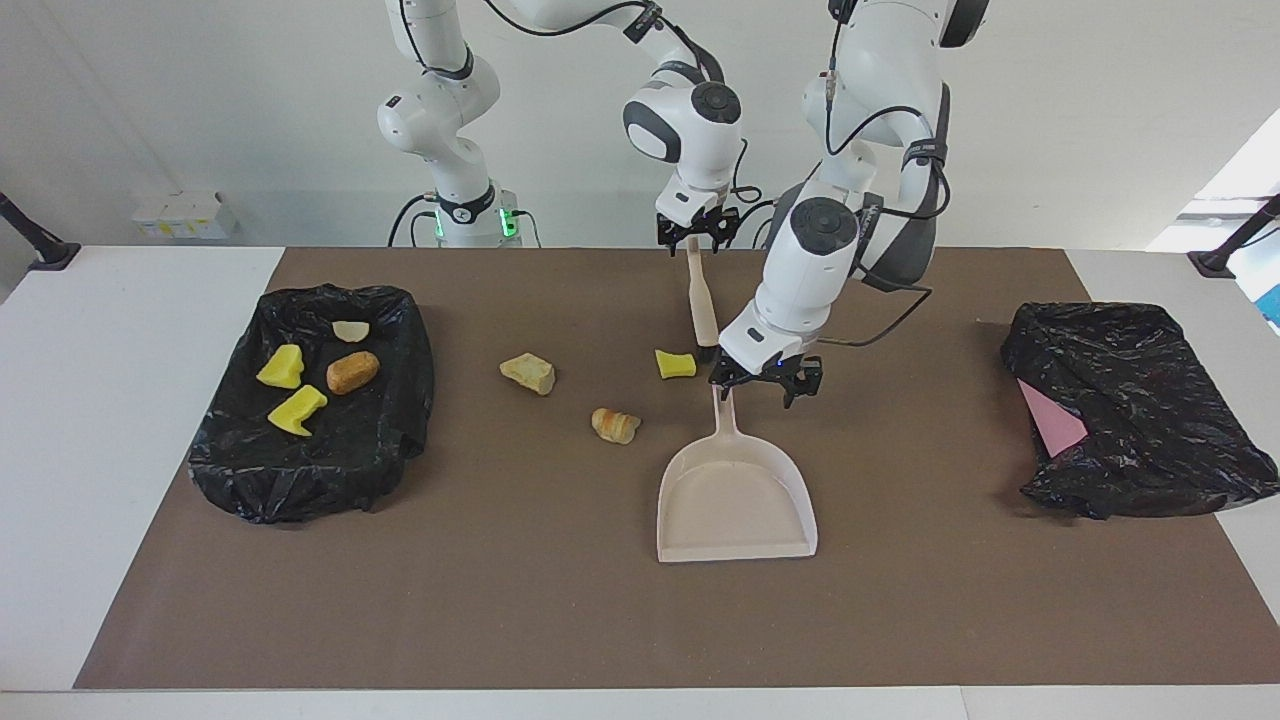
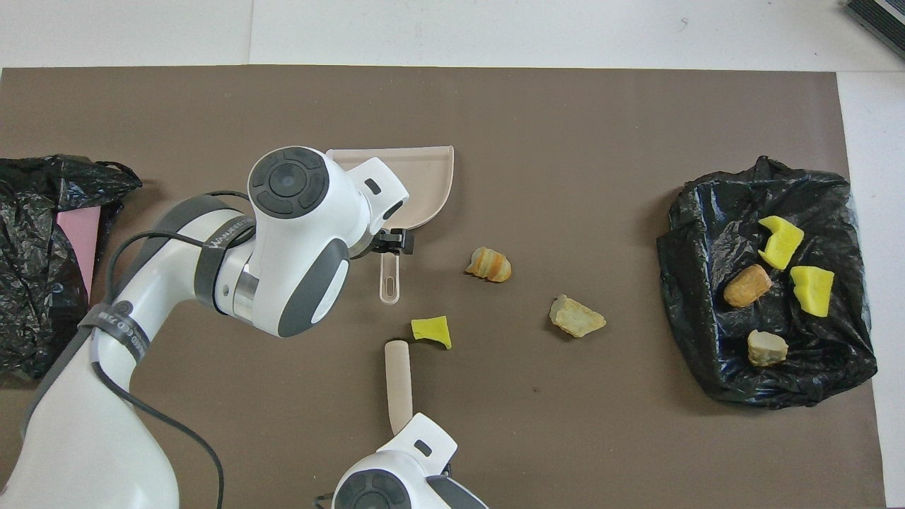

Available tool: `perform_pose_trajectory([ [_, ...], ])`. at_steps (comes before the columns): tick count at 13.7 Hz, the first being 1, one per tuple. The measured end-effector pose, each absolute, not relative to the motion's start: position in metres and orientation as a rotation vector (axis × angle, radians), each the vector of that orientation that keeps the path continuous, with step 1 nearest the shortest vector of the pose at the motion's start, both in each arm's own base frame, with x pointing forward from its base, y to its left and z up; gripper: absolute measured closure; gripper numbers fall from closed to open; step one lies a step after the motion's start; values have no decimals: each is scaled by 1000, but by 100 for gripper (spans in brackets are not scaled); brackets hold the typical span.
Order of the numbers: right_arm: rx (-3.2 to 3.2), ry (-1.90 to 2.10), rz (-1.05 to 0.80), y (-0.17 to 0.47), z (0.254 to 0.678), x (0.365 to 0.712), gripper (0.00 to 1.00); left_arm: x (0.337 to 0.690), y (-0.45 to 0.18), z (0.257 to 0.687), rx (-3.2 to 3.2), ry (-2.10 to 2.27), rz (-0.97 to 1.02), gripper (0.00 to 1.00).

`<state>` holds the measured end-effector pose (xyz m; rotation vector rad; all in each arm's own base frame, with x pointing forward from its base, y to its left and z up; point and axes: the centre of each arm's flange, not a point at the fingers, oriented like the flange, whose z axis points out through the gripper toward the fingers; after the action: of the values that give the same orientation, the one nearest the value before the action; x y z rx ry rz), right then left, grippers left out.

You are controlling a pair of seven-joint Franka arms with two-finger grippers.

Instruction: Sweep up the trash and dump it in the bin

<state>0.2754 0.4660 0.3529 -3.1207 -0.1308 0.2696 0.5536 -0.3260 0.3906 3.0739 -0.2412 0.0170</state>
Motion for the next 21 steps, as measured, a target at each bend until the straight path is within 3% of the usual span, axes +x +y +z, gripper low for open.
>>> perform_pose_trajectory([
  [4,-3126,-156,293,468,345,261,22,542,-351,367,3087,-200,-21,5],
  [7,-3124,-161,289,468,341,258,25,540,-347,358,3099,-160,-46,42],
  [9,-3124,-163,288,468,341,257,45,540,-346,357,3102,-147,-49,68],
  [11,-3124,-163,289,468,341,257,51,542,-343,358,3103,-138,-45,69],
  [13,-3124,-164,289,469,341,256,74,549,-335,363,3100,-116,-30,69],
  [17,-3118,-152,276,470,351,253,74,564,-316,391,3090,-136,14,69],
  [21,-3119,-37,254,430,420,275,74,584,-274,423,3096,-349,-74,69],
])
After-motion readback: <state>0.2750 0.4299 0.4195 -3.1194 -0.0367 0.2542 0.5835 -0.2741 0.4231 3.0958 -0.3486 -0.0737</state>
